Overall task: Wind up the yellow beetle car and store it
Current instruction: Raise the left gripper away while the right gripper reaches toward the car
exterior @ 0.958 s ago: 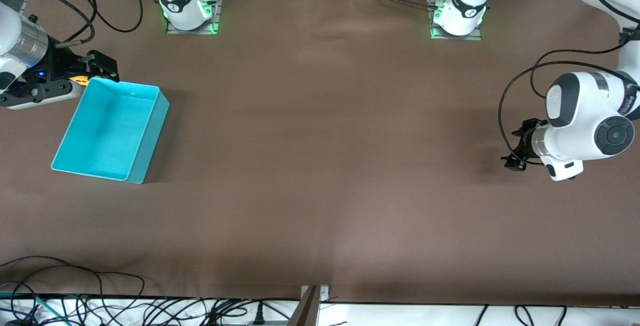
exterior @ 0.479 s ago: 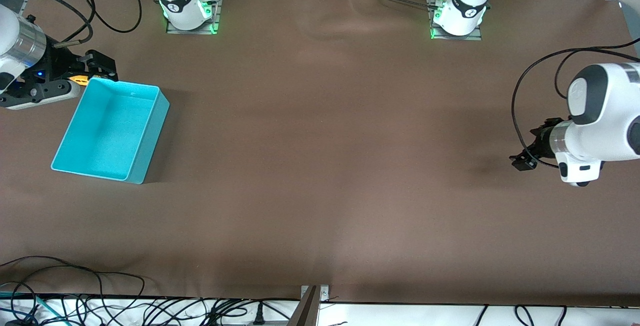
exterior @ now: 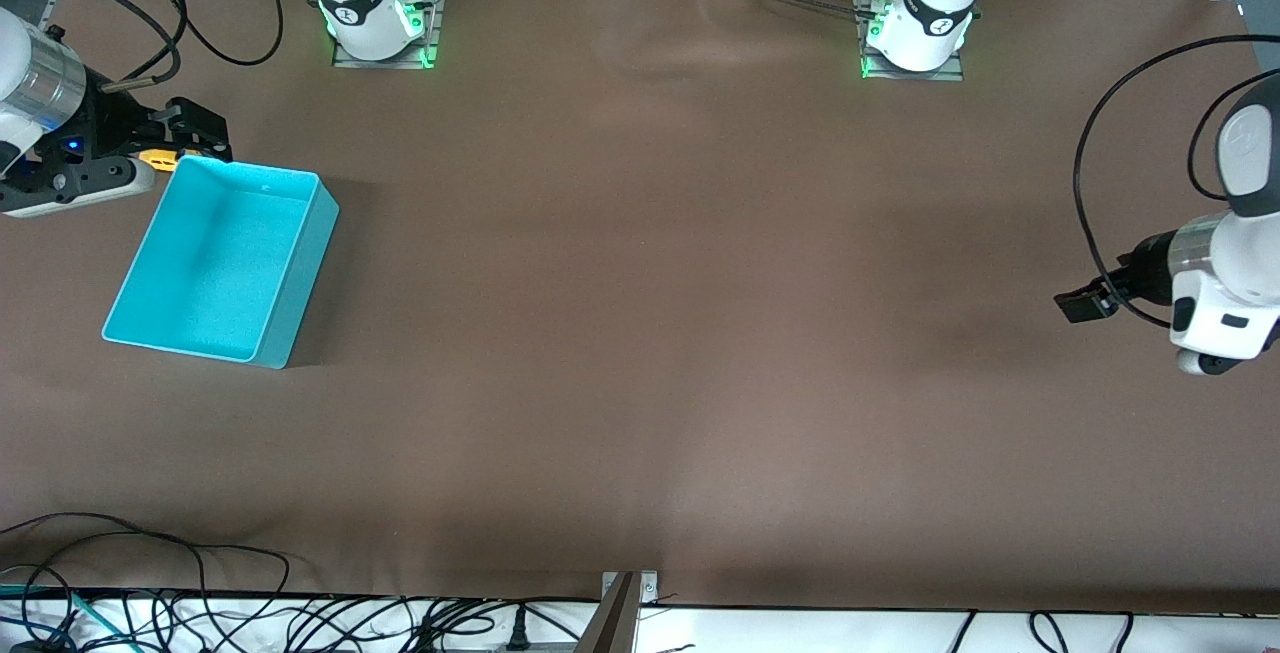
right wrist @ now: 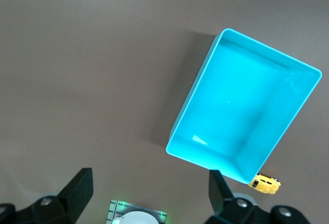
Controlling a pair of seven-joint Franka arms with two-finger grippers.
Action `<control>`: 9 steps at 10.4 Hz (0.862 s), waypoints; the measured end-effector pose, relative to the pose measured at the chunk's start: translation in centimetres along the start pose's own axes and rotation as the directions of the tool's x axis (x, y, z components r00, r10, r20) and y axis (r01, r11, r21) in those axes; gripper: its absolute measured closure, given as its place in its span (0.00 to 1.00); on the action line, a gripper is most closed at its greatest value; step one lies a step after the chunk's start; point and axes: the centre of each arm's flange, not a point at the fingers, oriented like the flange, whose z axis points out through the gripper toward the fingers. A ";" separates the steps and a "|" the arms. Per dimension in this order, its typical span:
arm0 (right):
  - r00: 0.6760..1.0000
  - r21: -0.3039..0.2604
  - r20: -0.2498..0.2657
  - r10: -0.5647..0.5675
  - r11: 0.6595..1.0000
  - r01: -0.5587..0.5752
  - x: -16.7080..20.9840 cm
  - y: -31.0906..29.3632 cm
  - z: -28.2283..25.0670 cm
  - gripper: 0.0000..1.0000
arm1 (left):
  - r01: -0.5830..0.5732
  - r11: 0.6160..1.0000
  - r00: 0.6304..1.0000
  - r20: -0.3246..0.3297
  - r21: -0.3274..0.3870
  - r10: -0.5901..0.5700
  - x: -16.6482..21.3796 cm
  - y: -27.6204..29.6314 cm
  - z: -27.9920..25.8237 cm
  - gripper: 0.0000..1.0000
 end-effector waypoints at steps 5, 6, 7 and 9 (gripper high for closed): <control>1.000 -0.004 -0.022 -0.003 1.000 0.003 0.4 -0.1 -0.2 0.00 | -0.120 0.993 0.992 -0.051 -0.023 0.118 -1.1 1.4 -3.1 0.00; 1.000 -0.005 -0.027 0.000 1.000 0.000 0.4 0.1 -0.3 0.00 | -0.156 0.987 0.986 -0.061 -0.025 0.155 -1.4 1.4 -3.6 0.00; 1.000 -0.004 -0.029 0.004 1.000 -0.005 0.4 0.3 -0.4 0.00 | -0.175 0.984 0.982 -0.071 -0.027 0.172 -1.7 1.3 -4.3 0.00; 0.999 -0.005 -0.038 0.013 1.000 -0.013 0.5 0.9 -0.4 0.00 | -0.200 0.979 0.977 -0.080 -0.029 0.197 -2.1 1.2 -5.0 0.00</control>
